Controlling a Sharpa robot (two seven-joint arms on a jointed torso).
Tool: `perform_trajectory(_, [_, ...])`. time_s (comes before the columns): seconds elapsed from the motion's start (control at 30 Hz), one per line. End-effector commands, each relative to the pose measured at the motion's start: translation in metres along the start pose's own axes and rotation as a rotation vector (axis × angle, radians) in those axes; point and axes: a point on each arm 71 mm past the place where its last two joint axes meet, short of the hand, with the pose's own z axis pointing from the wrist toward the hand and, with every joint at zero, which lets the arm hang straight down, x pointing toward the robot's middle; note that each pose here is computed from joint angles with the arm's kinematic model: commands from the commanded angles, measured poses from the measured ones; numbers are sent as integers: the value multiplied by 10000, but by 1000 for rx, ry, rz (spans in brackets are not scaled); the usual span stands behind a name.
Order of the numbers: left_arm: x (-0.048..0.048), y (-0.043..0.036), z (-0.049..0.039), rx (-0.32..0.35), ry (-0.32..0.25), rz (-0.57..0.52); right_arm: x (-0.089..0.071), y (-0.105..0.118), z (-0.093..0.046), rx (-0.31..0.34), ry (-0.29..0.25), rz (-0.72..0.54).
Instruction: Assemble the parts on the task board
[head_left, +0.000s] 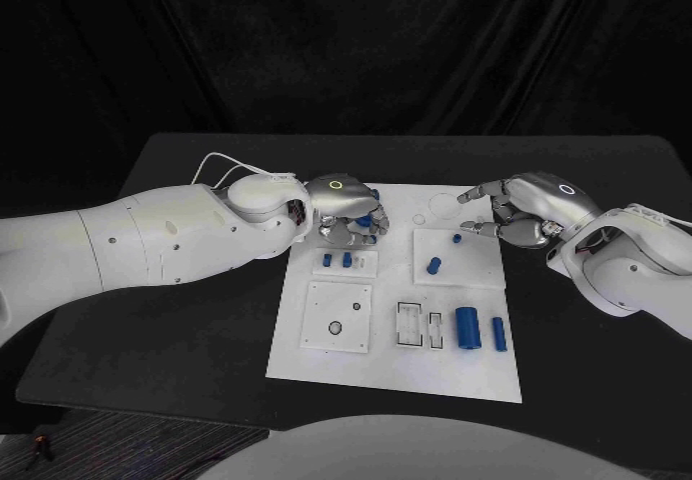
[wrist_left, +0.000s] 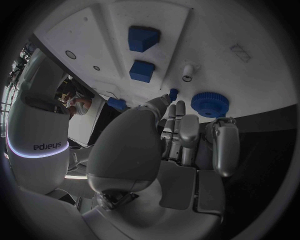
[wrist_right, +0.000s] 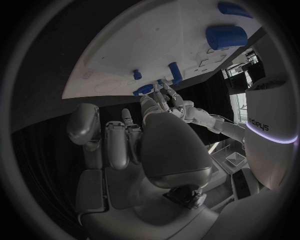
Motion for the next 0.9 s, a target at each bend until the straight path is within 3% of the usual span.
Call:
perform_trajectory(0.03, [29,-5,10,3,14,-4,3,-3,-11,4,-3,-1])
perform_trajectory(0.9, [132,11,18,-5,26,-15,9,-12,-9,7,2,-2])
